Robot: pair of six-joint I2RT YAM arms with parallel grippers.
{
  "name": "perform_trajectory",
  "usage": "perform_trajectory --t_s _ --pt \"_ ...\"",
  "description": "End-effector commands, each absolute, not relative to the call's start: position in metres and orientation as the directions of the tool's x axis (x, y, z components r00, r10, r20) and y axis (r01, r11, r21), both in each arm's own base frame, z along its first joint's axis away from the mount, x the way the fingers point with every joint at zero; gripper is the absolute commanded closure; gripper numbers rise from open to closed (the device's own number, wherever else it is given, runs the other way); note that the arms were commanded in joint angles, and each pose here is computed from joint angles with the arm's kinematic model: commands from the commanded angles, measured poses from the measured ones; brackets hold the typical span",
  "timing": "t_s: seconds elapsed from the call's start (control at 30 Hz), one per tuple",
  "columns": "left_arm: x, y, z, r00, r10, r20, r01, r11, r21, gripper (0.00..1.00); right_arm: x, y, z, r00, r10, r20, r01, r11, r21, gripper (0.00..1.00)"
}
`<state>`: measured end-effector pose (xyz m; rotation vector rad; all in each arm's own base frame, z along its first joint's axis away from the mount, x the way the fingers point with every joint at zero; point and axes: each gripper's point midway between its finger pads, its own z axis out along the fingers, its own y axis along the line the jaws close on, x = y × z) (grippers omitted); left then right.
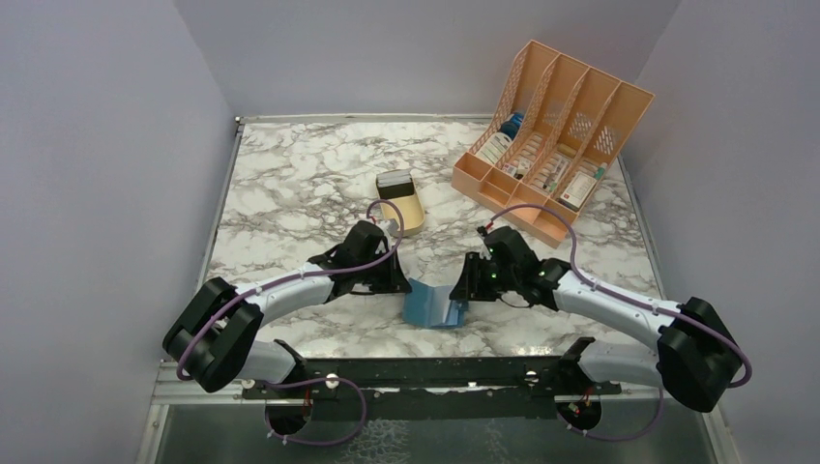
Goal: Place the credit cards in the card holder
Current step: Open the card holder at the center of the board.
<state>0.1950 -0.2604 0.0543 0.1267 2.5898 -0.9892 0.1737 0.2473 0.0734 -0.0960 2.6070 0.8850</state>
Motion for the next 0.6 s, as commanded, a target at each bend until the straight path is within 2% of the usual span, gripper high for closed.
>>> perform_trajectory --t_s 0.0,0.2,0.33,0.57 --pt "0.198 -0.252 0.045 -0.923 -0.036 -0.384 0.210 0.788 -0.579 1.00 0.176 0.243 0.066 -0.918 0.072 -0.389 -0.171 0.815 0.553 0.65" --pt "0.197 -0.243 0.041 -0.919 -0.040 -0.393 0.200 0.812 -0.549 1.00 0.175 0.235 0.061 -0.911 0.084 -0.404 -0.163 0.826 0.539 0.71" --pt "0.197 -0.238 0.036 -0.917 -0.039 -0.397 0.194 0.827 -0.528 1.00 0.174 0.234 0.062 -0.910 0.093 -0.404 -0.156 0.826 0.542 0.60" --pt "0.195 -0.235 0.032 -0.919 -0.037 -0.393 0.189 0.833 -0.521 1.00 0.172 0.242 0.063 -0.913 0.111 -0.393 -0.158 0.791 0.590 0.55"
